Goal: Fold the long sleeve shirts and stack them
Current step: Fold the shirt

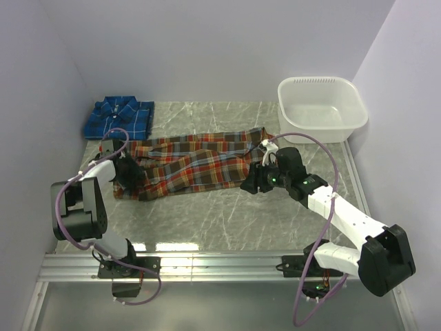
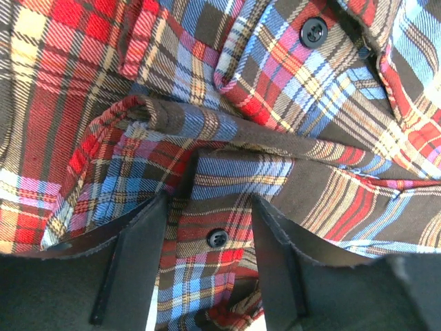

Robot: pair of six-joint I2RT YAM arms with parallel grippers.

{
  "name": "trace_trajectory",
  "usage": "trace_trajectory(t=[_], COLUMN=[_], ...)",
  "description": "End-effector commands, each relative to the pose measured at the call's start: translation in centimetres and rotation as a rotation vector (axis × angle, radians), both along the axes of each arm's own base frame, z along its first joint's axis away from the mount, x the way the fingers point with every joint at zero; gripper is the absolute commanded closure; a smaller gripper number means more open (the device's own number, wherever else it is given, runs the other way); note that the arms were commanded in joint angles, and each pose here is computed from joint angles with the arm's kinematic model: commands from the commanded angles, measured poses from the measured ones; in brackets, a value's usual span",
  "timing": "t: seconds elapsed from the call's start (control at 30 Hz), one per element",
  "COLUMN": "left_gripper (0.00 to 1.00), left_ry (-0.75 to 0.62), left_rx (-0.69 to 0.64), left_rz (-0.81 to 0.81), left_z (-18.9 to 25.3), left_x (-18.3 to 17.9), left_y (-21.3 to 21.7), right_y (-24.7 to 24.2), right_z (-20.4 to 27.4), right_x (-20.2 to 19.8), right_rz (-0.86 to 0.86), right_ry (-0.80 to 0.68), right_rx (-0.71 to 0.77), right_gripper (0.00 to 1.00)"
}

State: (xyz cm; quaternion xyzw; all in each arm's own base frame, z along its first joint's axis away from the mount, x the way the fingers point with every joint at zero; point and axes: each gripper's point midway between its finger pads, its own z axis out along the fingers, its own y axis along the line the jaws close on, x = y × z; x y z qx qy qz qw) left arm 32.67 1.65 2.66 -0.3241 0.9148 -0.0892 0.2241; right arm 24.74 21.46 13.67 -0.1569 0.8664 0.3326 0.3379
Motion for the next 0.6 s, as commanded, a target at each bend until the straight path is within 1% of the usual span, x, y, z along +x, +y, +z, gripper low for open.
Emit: trace_trajectory(t=[0.0,0.1,0.23,0.3,0.33,0.37,0.43,0.47,0.53,0.57], left_gripper=[0.41,0.39,0.42,0.52,0.59,0.71,0.75,0.83,0.90,0.97], left_ry=[-0.027,0.004,0.025,0.023,0.018,0.017,0.005,-0.003,-0.017,-0.023], left_rx=[0.035,0.032,0.020,0.021,0.021,0.020,0.018,0.019,0.014,0.017], left_rz=[0.034,0.031,0.030,0.028,0.028,0.026,0.020,0.015,0.004,0.002], left_z=[0.6,-0.1,-0.6,-0.6,-0.5,-0.4,-0.1,0.1,0.5,0.7], left_x=[0.6,0.3,0.0,0.0,0.0,0.0,0.1,0.3,0.5,0.7], left_y=[0.8,0.8,0.6,0.6,0.6,0.6,0.5,0.5,0.3,0.4], right_y=[0.1,0.3,0.3,0.2,0.1,0.1,0.2,0.2,0.2,0.2], right_z=[0.1,0.1,0.3,0.3,0.4,0.3,0.4,0.4,0.5,0.6], right_x=[0.3,0.3,0.3,0.4,0.3,0.3,0.3,0.2,0.3,0.3], right_rz=[-0.002,0.004,0.003,-0.002,-0.002,-0.002,0.001,0.000,0.001,0.001], right_ry=[-0.024,-0.018,-0.026,-0.031,-0.032,-0.031,-0.030,-0.030,-0.035,-0.036], right_rx=[0.011,0.016,0.016,0.015,0.015,0.015,0.016,0.018,0.019,0.018], right_gripper=[0.39,0.39,0.39,0.39,0.39,0.39,0.39,0.39,0.39,0.39])
